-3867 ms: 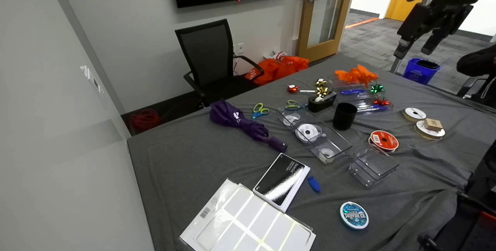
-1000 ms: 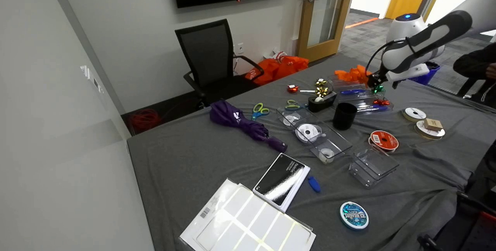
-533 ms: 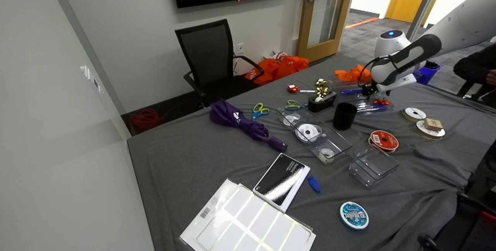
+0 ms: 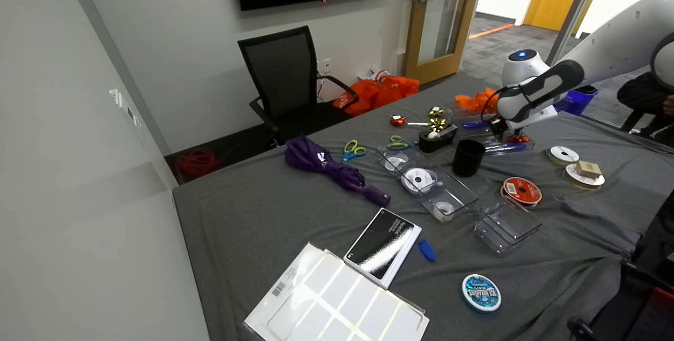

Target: Move the red bow to the right

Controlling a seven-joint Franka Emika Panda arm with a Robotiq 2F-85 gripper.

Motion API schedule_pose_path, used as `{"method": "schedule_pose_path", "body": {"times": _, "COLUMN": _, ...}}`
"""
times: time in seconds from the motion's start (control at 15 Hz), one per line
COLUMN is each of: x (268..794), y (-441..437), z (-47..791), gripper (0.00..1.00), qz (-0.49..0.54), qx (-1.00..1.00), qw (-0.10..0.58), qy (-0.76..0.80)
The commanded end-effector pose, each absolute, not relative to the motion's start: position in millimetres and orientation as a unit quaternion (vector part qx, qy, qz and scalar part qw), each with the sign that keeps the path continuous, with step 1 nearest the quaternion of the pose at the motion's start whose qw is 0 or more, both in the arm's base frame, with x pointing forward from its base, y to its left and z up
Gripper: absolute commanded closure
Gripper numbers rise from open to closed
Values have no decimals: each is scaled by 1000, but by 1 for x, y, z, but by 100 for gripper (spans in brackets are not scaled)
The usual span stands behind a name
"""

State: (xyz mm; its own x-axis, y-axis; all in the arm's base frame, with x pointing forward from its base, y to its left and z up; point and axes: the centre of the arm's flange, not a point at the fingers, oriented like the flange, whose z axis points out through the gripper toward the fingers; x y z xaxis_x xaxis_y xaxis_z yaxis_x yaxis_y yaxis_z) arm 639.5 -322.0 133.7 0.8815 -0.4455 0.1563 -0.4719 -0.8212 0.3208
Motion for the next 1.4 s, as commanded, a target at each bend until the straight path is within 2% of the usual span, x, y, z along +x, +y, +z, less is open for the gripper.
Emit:
{"method": "schedule_pose_path", "body": {"times": 0.0, "x": 648, "y": -334, "z": 132, "gripper": 69, "qz": 29, "qx": 952, "qw": 189, "qy": -239}}
{"method": "schedule_pose_path", "body": {"times": 0.27, "x": 648, "y": -336, "z": 136, "gripper": 97, "qz": 24, "qx": 949, "qw": 200, "qy": -241}}
{"method": "schedule_pose_path", "body": {"times": 0.33, "x": 648, "y": -336, "z": 138, "gripper": 99, "qz": 21, "qx": 949, "qw": 203, "qy": -242}}
{"method": "schedule_pose_path", "body": {"times": 0.87, "x": 645, "y": -316, "z": 170, "gripper": 100, "qz": 11, "qx": 952, "qw": 190, "qy": -240}}
{"method": "schedule_pose_path", "body": {"times": 1.33, "x": 639, "y": -285, "z": 229, "gripper": 100, "qz": 17, "qx": 966, "qw": 127, "qy": -223}}
